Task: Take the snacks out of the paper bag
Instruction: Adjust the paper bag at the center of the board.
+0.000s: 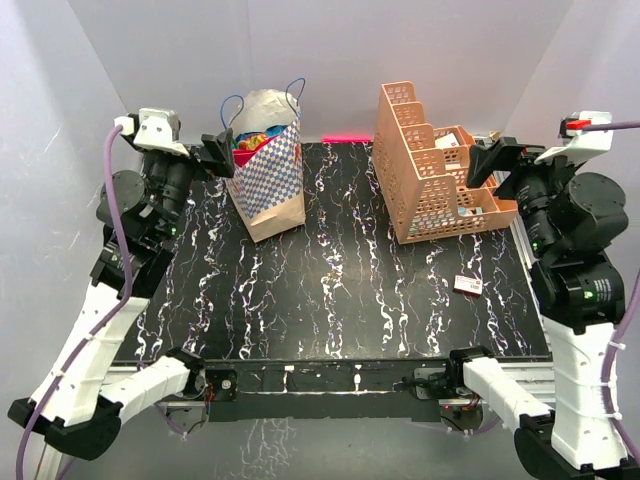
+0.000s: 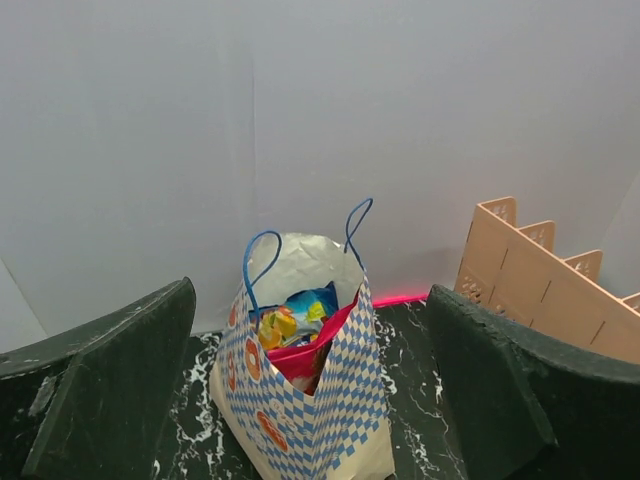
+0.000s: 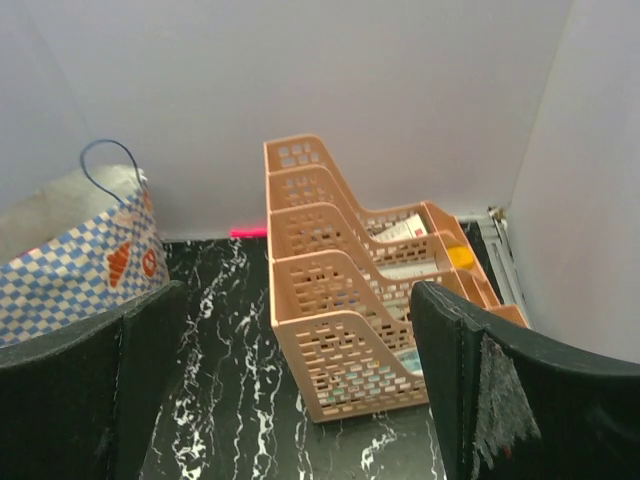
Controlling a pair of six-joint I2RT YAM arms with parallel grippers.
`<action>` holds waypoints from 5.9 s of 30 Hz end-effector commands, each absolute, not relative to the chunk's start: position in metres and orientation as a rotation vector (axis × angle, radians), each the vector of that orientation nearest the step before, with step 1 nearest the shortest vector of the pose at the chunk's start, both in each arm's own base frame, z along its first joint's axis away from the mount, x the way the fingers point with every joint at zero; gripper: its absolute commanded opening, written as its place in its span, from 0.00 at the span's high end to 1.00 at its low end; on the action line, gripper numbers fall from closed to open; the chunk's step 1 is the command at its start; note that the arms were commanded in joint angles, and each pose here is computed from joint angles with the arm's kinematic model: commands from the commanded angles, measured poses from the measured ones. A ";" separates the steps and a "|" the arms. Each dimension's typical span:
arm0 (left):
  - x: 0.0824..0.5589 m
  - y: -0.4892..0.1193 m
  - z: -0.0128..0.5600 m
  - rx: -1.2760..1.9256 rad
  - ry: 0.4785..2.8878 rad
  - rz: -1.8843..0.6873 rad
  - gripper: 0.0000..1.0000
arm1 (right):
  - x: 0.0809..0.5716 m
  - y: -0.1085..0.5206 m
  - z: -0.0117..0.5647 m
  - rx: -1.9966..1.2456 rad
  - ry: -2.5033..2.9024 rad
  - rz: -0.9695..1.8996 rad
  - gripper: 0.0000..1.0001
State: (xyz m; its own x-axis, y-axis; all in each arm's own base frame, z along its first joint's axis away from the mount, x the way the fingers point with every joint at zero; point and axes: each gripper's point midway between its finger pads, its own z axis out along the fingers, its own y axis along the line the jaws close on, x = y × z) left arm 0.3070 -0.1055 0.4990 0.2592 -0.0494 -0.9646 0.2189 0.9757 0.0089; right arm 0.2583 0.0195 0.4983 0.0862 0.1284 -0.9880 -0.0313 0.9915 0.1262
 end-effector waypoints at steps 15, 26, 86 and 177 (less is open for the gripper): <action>0.365 -0.138 0.431 0.031 1.555 -0.221 0.02 | 0.276 -0.013 0.421 0.287 1.591 0.093 0.02; 0.409 -0.173 0.395 0.036 1.817 -0.263 0.02 | 0.266 0.007 0.421 0.184 1.649 0.182 0.02; 0.510 -0.088 0.373 -0.259 1.996 -0.258 0.32 | 0.330 0.151 0.439 -0.231 1.692 0.829 0.02; 0.313 -0.053 0.373 -0.371 1.939 -0.153 0.97 | 0.418 0.333 0.438 -0.175 1.491 0.942 0.92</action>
State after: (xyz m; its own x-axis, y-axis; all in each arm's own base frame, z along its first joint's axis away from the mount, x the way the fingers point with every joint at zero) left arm 0.3042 -0.0614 0.3446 -0.4181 -0.3081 -0.8546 -0.1442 0.9513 -0.2724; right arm 0.4591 0.3648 0.3538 -0.3495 0.3275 -0.8778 -0.5422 0.6934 0.4746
